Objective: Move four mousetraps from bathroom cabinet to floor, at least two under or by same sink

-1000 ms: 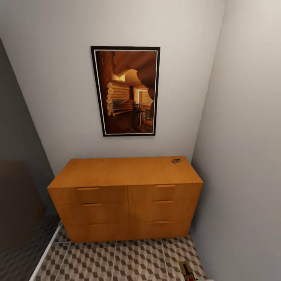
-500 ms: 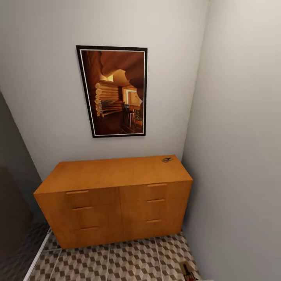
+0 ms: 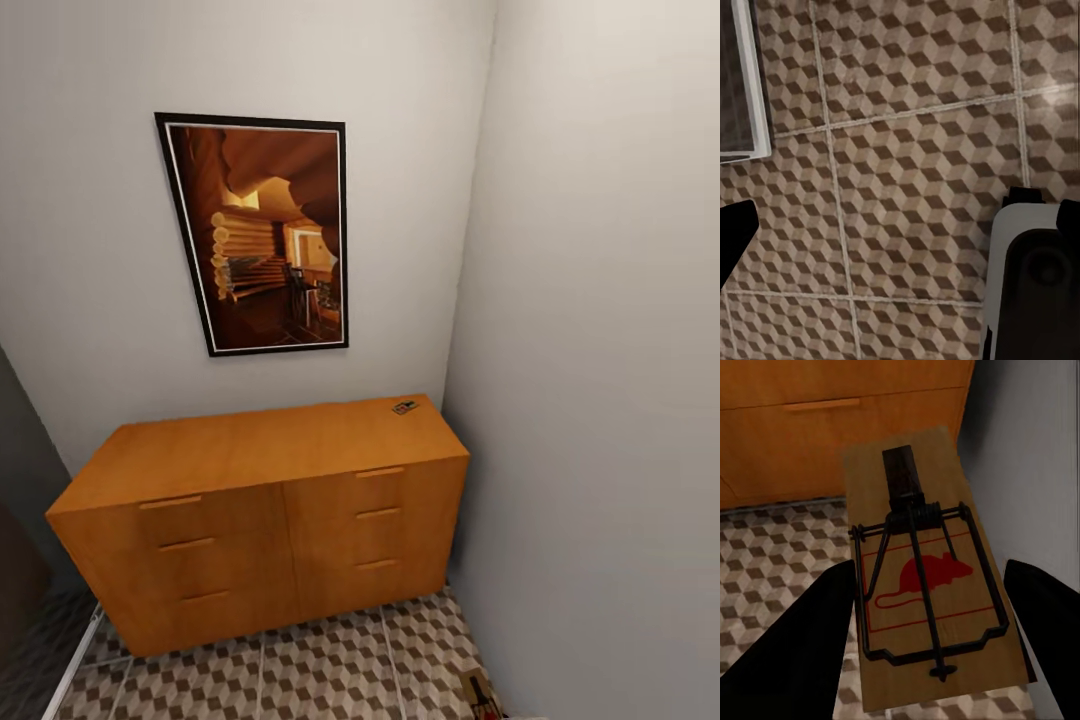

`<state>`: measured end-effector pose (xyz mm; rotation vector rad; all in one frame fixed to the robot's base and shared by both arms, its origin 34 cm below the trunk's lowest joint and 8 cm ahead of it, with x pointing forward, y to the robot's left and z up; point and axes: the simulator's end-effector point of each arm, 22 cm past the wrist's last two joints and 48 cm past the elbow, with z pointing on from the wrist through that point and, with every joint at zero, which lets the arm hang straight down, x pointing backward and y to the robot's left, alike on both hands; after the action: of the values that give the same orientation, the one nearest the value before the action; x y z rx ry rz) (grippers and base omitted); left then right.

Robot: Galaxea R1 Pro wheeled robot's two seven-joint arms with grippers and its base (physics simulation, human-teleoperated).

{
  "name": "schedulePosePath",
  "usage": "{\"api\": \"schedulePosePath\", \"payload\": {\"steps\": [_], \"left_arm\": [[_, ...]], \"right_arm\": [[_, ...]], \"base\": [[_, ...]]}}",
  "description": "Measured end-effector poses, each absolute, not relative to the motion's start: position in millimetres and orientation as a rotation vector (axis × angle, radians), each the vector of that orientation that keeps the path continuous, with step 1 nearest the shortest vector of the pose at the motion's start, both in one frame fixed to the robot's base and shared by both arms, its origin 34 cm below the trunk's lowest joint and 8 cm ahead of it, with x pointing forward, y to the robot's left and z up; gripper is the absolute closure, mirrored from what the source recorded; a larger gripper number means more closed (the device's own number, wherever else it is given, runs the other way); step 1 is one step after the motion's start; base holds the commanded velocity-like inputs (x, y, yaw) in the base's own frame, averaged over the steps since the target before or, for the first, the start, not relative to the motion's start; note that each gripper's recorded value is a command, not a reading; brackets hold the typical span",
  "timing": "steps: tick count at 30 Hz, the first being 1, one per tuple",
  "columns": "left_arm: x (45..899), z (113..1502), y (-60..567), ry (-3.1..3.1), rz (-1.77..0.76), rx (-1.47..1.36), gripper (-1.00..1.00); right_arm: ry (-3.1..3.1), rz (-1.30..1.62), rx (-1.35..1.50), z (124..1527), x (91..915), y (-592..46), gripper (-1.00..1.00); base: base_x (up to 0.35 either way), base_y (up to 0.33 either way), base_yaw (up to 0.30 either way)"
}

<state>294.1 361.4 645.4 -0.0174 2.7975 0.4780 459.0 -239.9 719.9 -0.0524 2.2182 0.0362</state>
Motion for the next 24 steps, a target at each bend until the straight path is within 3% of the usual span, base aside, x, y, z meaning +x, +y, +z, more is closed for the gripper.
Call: {"api": "schedulePosePath", "payload": {"steps": [15, 24], "left_arm": [[294, 645, 360, 2.797, 0.475, -0.018, -1.0], [295, 643, 341, 2.803, 0.44, -0.017, -1.0]], "right_arm": [[2.218, 0.038, -0.053, 720, 459, -239, 1.0], [2.218, 0.038, -0.052, 720, 459, -239, 1.0]], "base": [[0.0, 0.0, -0.168], [0.0, 0.0, -0.019]]}}
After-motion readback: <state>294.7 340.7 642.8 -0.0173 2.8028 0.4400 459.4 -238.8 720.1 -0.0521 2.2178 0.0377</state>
